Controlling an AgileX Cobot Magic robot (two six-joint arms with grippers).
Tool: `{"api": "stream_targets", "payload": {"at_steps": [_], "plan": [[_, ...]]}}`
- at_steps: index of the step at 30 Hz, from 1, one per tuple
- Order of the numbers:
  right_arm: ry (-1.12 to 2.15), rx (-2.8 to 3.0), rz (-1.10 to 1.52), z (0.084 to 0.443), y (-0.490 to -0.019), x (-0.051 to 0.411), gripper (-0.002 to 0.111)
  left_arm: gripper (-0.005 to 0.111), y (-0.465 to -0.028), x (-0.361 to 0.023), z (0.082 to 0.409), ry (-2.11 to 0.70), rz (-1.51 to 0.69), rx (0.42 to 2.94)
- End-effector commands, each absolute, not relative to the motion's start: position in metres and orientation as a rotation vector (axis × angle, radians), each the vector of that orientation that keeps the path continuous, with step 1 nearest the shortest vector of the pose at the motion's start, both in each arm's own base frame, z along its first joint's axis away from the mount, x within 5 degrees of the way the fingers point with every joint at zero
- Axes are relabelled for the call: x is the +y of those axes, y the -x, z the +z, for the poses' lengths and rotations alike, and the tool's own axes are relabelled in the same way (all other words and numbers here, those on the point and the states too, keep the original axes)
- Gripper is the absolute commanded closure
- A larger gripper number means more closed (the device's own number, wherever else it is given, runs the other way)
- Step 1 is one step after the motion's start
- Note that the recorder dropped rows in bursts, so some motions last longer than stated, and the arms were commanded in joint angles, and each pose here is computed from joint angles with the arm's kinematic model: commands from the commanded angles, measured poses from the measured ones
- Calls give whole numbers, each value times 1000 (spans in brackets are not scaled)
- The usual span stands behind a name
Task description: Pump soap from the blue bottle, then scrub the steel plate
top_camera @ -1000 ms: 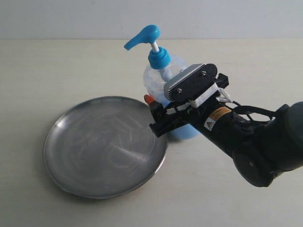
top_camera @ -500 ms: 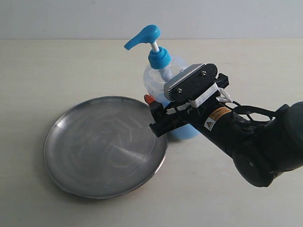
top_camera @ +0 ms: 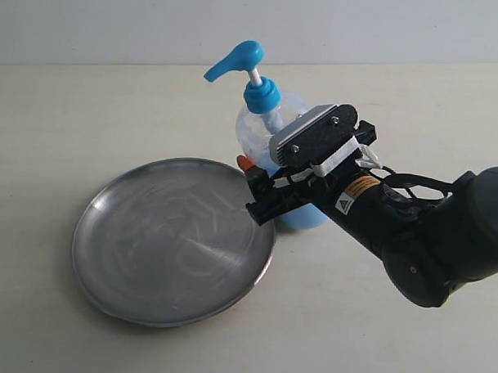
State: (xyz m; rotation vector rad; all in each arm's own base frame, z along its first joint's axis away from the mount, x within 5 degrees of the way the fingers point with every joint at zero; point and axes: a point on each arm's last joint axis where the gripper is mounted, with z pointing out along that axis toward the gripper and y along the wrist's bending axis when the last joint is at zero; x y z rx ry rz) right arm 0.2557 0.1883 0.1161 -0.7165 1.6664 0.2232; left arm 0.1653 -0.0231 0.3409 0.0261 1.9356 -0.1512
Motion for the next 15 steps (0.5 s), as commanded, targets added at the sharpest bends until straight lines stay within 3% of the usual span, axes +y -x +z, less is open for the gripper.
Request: {"api": "stream_targets", "payload": {"at_steps": [1,8,15], "plan": [[691,1587,231,129,-258,190,108,107,-176,-24,325,-28,-127,2069],[691,1587,231,129,-258,190,108,107,-191,-27,293,-29,-115,2317],[691,1587,231,129,-258,190,108,107,-199,-45,281,-256,-259,2499]]}}
